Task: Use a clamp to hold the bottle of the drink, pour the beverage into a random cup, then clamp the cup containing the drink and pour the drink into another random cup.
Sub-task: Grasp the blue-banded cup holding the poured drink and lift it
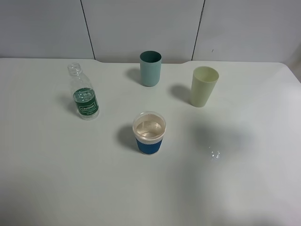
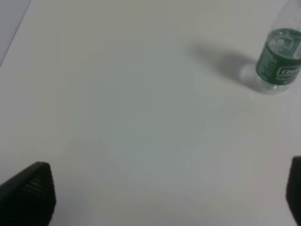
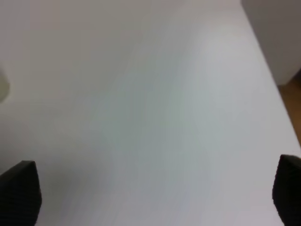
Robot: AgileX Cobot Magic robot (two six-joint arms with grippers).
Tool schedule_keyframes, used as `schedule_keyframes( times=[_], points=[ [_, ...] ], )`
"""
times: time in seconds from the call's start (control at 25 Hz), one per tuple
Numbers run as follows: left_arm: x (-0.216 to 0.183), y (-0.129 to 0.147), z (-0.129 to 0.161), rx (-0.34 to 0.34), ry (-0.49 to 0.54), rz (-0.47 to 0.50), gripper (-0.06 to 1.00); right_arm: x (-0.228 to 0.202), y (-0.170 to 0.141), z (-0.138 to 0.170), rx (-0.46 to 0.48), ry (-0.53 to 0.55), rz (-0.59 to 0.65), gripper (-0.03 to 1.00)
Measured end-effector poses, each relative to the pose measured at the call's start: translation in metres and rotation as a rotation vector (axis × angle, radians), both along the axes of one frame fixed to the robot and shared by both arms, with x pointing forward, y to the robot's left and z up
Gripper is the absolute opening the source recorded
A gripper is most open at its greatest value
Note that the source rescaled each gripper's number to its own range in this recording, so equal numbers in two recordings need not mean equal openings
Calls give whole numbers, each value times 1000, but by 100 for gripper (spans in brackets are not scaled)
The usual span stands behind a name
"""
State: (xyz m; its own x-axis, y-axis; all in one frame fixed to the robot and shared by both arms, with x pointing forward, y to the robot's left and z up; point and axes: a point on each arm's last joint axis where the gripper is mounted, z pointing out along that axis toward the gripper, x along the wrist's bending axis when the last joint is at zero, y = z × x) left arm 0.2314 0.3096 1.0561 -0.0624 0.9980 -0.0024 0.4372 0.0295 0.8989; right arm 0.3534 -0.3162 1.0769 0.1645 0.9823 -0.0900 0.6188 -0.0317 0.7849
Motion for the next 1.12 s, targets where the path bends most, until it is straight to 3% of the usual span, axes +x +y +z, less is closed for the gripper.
schedule_keyframes(
  times=[0.12,0.32,0.4,0.72,1.12],
  points=[
    [0,0,0,0,0,0,100,28,15,-7,-11,20,127,95],
    [0,0,0,0,0,0,100,64,64,-24,-8,11,412,95],
    [0,0,0,0,0,0,100,66,72,-27,-10,19,453,95],
    [0,0,0,0,0,0,100,56,136,-40,-69,23,819,95],
    [0,0,0,0,0,0,100,52,156,-54,-71,75,905,95]
  ],
)
